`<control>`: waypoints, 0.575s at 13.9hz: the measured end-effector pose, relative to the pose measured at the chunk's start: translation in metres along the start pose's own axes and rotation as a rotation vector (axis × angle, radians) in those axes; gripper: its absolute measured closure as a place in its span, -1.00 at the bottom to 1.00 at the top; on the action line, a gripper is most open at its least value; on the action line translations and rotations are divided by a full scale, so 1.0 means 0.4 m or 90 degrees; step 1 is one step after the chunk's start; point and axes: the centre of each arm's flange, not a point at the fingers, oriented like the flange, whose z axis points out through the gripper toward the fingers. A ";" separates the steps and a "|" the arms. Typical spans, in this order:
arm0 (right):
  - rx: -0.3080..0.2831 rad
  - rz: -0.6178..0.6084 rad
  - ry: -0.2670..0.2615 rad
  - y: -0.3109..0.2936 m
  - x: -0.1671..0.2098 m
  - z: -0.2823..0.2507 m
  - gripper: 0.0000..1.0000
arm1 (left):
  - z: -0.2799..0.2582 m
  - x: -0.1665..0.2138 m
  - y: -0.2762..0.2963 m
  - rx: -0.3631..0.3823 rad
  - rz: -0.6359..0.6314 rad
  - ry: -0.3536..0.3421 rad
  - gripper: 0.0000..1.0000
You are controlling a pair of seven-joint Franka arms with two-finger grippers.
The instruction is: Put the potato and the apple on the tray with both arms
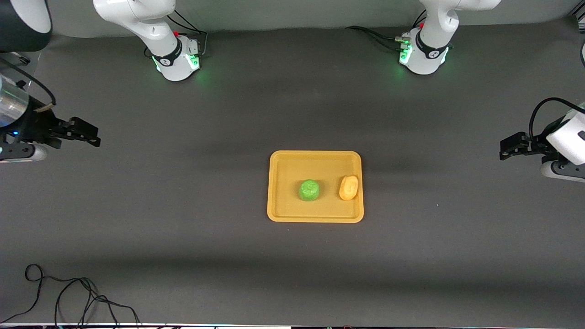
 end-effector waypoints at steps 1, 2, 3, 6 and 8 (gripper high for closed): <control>0.001 0.003 -0.002 0.038 0.001 0.006 -1.00 | 0.001 0.000 0.000 0.000 0.000 -0.001 -0.99; 0.001 0.003 -0.004 0.071 0.000 0.011 -1.00 | 0.002 -0.001 -0.001 0.000 0.000 -0.001 -1.00; 0.002 0.003 -0.004 0.090 0.000 0.014 -1.00 | 0.003 -0.001 -0.002 0.000 -0.001 -0.002 -1.00; 0.002 -0.001 -0.001 0.085 0.003 0.014 -1.00 | 0.007 -0.002 -0.003 0.000 -0.001 -0.004 -1.00; 0.002 -0.004 0.000 0.080 0.006 0.016 -1.00 | 0.009 -0.002 -0.003 0.000 -0.001 -0.005 -1.00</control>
